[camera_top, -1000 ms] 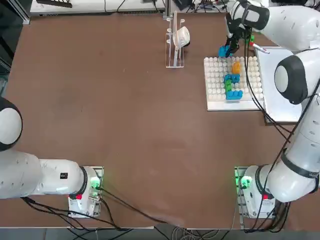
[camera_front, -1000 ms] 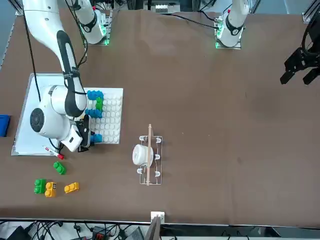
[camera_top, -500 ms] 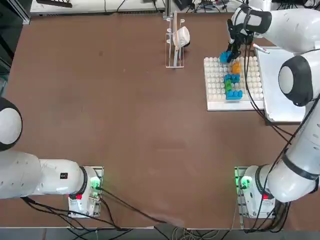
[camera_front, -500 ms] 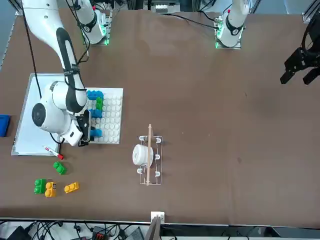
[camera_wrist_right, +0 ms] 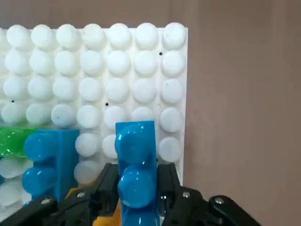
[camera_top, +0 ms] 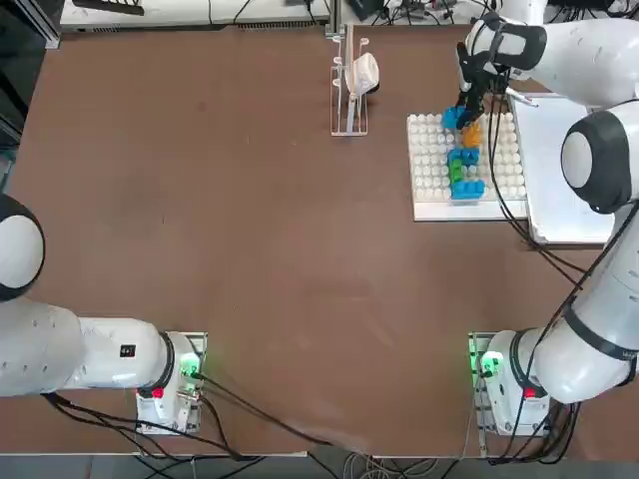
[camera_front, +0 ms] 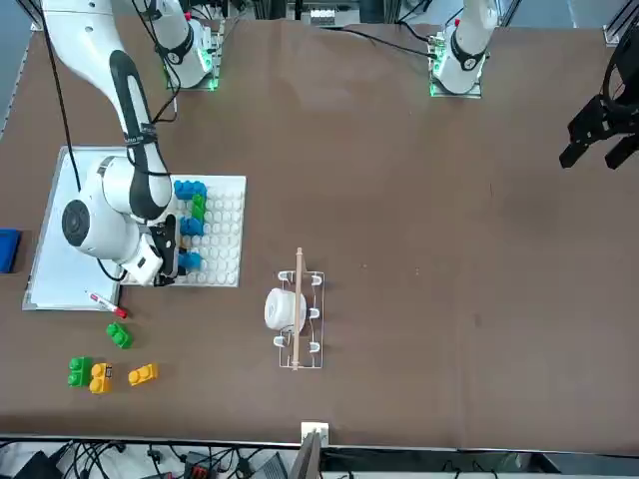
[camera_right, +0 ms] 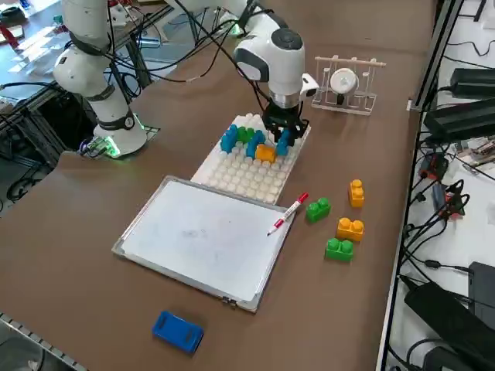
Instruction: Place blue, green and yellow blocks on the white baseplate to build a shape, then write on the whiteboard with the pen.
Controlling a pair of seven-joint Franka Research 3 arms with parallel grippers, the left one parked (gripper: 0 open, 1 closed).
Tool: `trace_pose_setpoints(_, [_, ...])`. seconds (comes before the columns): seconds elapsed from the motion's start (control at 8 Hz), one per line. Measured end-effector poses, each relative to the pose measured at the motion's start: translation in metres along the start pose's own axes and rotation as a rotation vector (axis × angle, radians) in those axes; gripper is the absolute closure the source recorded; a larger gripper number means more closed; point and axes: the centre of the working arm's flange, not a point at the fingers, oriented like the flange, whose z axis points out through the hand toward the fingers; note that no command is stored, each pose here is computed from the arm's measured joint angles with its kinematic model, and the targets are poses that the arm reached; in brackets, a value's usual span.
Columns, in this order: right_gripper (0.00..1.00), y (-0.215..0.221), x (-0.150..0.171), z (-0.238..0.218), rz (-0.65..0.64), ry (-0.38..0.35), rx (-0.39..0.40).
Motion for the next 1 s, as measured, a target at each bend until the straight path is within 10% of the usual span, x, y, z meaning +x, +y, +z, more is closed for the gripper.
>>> trace_pose_setpoints(1.0, [0.58,-0.0016,-0.0080,0.0070,0.010,-0.009,-0.011])
